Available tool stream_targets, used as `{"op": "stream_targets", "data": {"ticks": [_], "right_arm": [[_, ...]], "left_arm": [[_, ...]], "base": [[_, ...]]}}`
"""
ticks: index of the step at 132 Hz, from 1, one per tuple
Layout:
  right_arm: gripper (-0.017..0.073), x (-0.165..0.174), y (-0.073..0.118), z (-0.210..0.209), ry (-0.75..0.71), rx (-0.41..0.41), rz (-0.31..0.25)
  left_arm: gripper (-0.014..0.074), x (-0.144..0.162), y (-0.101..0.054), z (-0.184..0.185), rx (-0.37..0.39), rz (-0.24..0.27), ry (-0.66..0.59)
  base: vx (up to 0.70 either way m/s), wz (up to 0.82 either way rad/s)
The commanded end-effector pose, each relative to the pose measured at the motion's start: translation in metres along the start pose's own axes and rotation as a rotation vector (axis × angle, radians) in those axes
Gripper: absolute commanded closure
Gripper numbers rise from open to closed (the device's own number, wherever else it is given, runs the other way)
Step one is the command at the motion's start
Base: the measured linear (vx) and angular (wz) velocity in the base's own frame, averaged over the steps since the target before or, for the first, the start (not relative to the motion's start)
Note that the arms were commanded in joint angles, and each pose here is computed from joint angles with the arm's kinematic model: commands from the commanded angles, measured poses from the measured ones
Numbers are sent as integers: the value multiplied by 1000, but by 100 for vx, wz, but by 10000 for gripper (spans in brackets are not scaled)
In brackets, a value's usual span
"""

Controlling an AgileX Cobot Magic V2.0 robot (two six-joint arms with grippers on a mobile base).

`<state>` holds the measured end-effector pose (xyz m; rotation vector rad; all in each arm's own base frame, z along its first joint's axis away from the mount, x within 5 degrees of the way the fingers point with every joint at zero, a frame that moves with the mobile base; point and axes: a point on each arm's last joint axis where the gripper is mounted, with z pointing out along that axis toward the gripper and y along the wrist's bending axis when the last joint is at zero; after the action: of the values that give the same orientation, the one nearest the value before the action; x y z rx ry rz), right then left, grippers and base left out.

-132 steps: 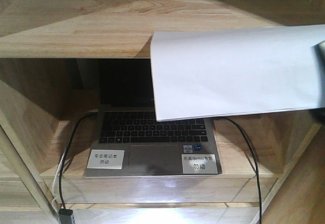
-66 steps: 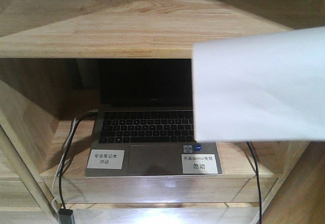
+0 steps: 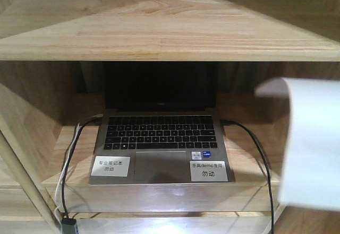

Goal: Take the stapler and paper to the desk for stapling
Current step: 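Pull the paper off the shelf with the right gripper, then drive the base toward the wooden desk holding stapler and paper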

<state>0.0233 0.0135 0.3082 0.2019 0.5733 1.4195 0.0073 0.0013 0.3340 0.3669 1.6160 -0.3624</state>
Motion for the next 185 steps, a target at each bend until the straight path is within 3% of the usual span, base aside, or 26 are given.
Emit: {"op": "stream_targets", "data": {"ticks": [1,185], "right_arm": [[561,-3,9,3,-11,-45,-19],[561,-4,12,0,-12,-44,-22]], "left_arm": [[600,-18,-1,-2,13,1,-128],[600,-18,-1,-2,13,2,-127]], "base": [[0,0],[0,0]]}}
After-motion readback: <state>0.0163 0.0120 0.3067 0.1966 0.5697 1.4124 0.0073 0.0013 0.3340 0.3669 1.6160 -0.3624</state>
